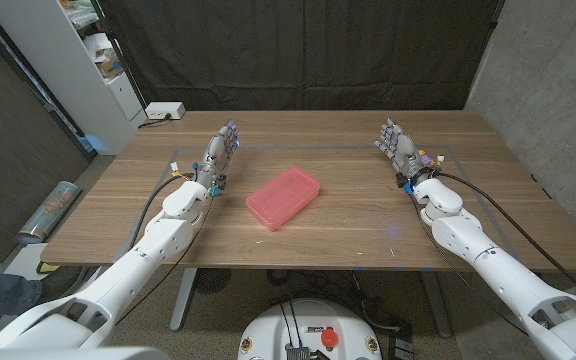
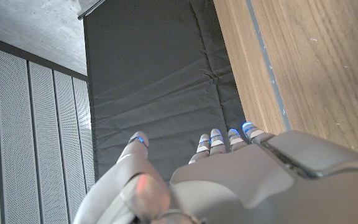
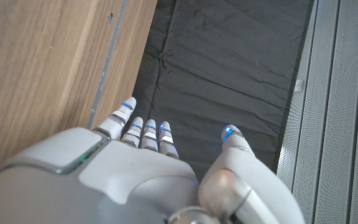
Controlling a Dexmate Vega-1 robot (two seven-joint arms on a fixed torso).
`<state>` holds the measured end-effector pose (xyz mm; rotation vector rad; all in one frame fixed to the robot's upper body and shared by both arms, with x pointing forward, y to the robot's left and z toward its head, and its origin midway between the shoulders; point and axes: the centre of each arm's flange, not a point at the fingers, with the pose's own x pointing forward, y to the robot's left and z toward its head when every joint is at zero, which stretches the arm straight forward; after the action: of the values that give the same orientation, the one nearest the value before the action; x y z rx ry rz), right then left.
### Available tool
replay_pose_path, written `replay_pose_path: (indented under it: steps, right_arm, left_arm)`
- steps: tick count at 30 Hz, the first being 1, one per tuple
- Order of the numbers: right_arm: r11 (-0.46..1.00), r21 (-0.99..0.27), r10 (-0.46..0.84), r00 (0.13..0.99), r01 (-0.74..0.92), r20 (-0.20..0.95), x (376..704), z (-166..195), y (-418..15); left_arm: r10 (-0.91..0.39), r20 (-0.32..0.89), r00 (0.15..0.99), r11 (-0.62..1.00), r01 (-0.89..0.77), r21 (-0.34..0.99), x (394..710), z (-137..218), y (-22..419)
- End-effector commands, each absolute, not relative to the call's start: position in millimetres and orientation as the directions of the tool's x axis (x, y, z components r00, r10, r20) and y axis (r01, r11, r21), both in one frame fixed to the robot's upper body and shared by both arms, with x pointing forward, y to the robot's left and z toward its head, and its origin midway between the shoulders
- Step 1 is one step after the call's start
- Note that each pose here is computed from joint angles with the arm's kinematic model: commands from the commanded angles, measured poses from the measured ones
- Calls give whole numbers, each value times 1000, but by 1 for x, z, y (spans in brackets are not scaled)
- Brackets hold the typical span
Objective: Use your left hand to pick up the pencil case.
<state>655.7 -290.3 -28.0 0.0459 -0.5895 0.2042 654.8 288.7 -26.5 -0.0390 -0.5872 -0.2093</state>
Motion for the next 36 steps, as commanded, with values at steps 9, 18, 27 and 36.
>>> replay_pose_path:
  steps: [9, 18, 27, 36]
  right_arm:
    - [977, -2, 177, 805, -214, 567, 657, -29, -286]
    - [978, 3, 170, 810, -207, 561, 657, -33, -288]
    - [978, 3, 169, 810, -207, 562, 657, -33, -292]
    - [979, 1, 170, 810, -206, 561, 658, -30, -294]
  left_arm:
    - [-197, 554, 809, 977, 207, 45, 654, -25, 287]
    - [-207, 565, 798, 977, 202, 73, 648, -22, 283]
    - [-185, 558, 809, 982, 177, 69, 645, -27, 287]
    - [-195, 584, 788, 980, 180, 84, 637, -24, 285]
